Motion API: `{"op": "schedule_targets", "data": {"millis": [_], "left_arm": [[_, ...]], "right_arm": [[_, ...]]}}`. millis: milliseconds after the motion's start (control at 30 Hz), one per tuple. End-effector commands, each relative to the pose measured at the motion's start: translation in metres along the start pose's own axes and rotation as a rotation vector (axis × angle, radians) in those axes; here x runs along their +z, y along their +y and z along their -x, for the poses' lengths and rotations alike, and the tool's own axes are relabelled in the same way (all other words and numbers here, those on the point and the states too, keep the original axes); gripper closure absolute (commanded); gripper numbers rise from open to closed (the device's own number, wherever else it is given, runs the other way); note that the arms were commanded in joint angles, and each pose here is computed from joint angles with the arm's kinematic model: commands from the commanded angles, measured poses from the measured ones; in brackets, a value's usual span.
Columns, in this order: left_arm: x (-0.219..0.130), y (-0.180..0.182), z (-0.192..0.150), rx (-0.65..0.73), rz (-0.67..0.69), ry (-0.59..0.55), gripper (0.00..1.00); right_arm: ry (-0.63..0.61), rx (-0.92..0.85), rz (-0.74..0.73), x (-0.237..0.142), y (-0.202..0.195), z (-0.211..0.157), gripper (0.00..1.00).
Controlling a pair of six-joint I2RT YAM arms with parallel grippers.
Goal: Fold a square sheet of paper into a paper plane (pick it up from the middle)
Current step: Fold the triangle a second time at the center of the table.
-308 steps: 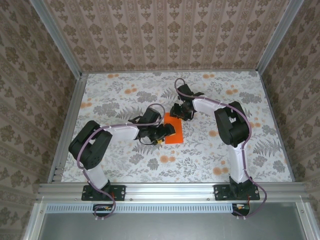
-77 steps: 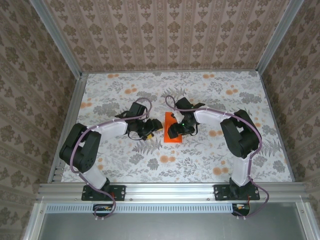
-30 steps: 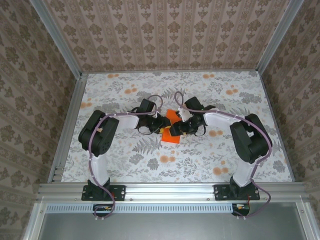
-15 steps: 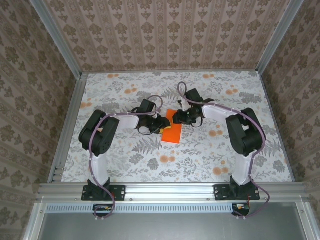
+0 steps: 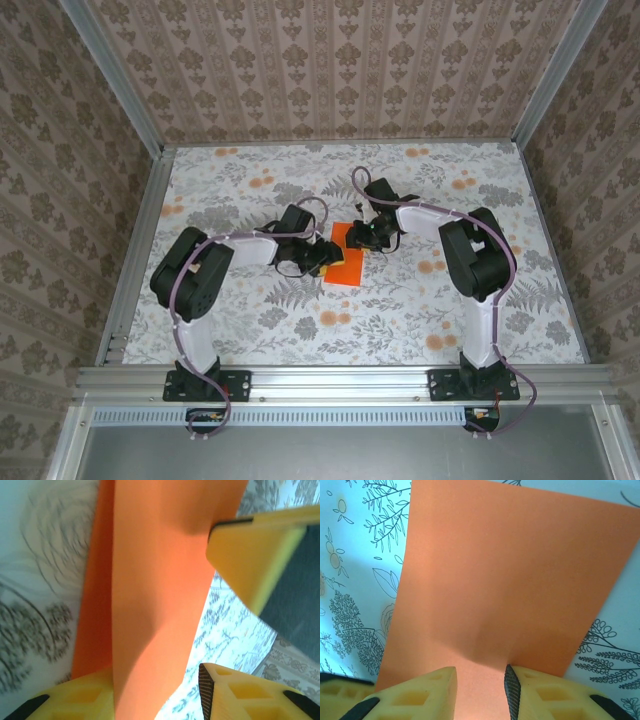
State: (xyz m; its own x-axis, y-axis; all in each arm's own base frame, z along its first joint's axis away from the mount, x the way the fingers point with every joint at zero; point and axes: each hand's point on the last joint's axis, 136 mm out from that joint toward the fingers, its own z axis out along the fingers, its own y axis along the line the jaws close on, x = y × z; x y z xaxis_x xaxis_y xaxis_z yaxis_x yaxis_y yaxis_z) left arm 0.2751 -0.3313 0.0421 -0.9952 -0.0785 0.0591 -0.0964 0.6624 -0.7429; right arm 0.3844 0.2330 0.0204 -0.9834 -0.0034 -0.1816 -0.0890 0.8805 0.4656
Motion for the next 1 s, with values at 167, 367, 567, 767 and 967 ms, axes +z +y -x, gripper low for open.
{"op": "schedule_targets", "data": {"millis": [167, 367, 567, 767, 967], "left_arm": [[-0.020, -0.020, -0.013, 0.050, -0.014, -0.004, 0.58], [-0.025, -0.031, -0.011, 0.072, -0.021, -0.005, 0.57], [-0.024, -0.046, -0.007, 0.095, -0.067, -0.015, 0.57], [-0.019, -0.059, -0.006, 0.109, -0.105, 0.003, 0.57], [-0.006, -0.060, 0.003, 0.102, -0.111, 0.000, 0.57]], "right_arm": [[0.056, 0.042, -0.095, 0.010, -0.021, -0.011, 0.66], [0.062, 0.035, -0.092, 0.010, -0.020, -0.011, 0.66], [0.072, 0.041, -0.095, 0.012, -0.022, -0.013, 0.68], [0.078, 0.051, -0.094, 0.013, -0.022, -0.013, 0.71], [0.081, 0.058, -0.078, 0.013, -0.020, -0.015, 0.71]]}}
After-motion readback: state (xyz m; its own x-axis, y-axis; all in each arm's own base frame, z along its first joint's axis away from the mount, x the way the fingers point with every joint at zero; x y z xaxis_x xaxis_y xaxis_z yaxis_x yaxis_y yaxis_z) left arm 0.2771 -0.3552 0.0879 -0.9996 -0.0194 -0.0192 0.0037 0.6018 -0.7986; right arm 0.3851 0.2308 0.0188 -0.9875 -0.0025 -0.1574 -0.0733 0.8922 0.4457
